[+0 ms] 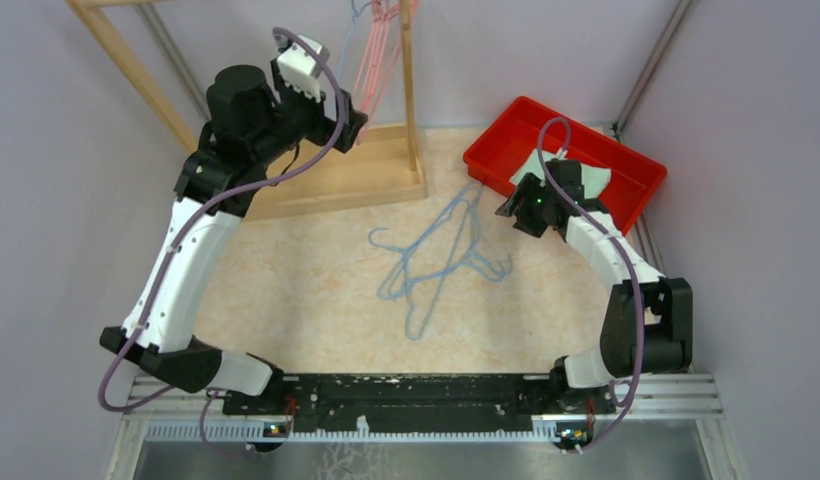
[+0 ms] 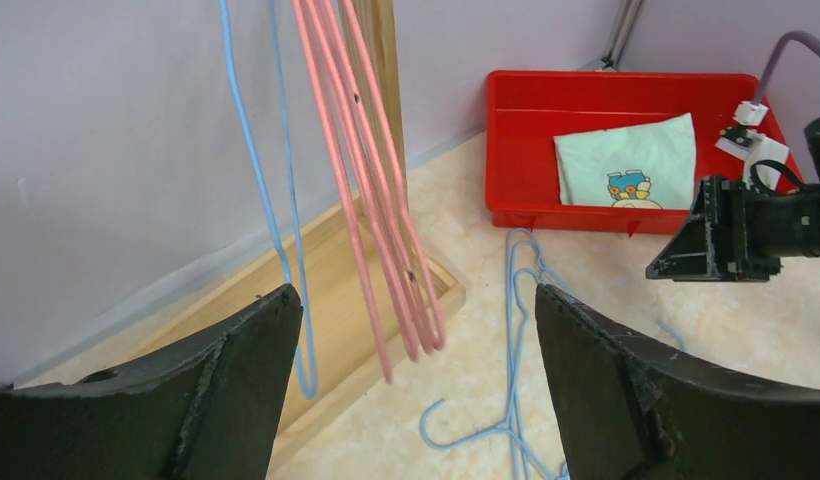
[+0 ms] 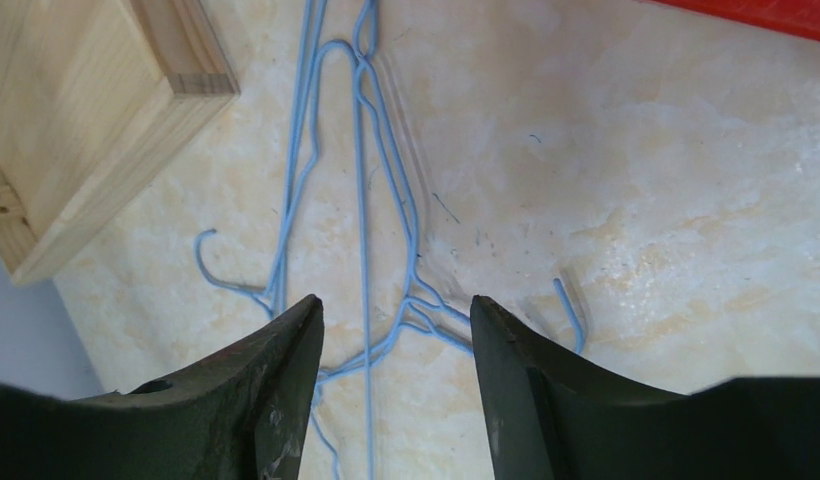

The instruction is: Organize the hangers

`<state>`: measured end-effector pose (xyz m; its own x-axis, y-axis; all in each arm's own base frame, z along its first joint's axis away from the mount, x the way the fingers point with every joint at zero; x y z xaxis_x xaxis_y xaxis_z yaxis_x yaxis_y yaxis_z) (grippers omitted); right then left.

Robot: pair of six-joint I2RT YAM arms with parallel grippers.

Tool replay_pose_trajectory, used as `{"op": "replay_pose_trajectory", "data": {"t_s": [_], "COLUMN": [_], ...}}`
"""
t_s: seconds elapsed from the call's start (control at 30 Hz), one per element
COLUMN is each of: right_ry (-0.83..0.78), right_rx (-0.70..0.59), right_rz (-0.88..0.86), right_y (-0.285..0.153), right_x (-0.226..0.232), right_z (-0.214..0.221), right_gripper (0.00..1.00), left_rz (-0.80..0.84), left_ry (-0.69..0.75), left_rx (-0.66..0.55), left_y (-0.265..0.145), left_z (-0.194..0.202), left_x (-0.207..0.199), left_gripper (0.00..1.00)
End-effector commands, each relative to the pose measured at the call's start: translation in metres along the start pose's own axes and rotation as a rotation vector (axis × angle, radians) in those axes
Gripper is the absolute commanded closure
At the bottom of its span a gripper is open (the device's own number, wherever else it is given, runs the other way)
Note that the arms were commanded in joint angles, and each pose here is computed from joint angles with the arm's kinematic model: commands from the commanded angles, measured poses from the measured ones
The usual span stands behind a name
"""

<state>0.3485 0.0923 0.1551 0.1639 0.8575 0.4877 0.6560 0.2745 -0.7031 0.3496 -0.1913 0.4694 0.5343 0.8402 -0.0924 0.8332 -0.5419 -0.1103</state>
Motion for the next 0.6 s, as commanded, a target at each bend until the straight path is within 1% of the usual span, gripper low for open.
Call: {"op": "replay_pose_trajectory", "data": {"t_s": [0.0, 0.07, 0.17, 0.27, 0.4, 0.47, 0.57], "right_ry": [-0.124, -0.184, -0.252, -0.246, -0.247, -0.278, -0.334], "right_rx": [-0.031, -0.015, 0.028, 0.079, 0.127, 0.172, 0.202], "right_rz": [0.022, 0.046, 0.05, 0.028, 0.003, 0.006, -0.004], "right_y": [-0.006, -0.002, 0.011, 0.028, 0.045, 0.056, 0.063], "right_x": [0.01, 0.016, 0.028, 0.032, 0.034, 0.036, 0.05], "right_z": [-0.011, -0.005, 0.006, 0.018, 0.025, 0.033, 0.043], "right_gripper": [0.45, 0.48, 0.48, 0.49, 0.55, 0.57, 0.57], "left_rz": [0.007, 0.022, 0.032, 0.033, 0.05, 0.068, 0.096], "left_ry": [-0.033, -0.055, -0.081, -0.112, -0.168, -0.183, -0.208], "left_rx": [0.03, 0.046, 0.096, 0.132, 0.16, 0.184, 0.214], "left_y": [-0.033, -0.046, -0.055, -0.061, -0.067, -0.068, -0.069], "left_z": [0.008, 0.018, 0.048, 0.076, 0.106, 0.119, 0.137], "left_x": [-0.006, -0.009, -0.011, -0.012, -0.016, -0.018, -0.023], "left_gripper": [0.09, 0.09, 0.11, 0.12, 0.14, 0.15, 0.16]}}
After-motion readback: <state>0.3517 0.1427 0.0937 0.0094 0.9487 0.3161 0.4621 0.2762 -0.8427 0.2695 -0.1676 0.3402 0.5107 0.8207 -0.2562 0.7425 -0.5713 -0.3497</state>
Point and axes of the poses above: each gripper's point midway between its finger pads, its own y axis out along the fingers, its own x axis along the line the jaws close on, z = x × y, the point moved 3 cm from there along -y, back along the fingers, and after that the axes turned 9 degrees about -y, right-handed, at the moved point
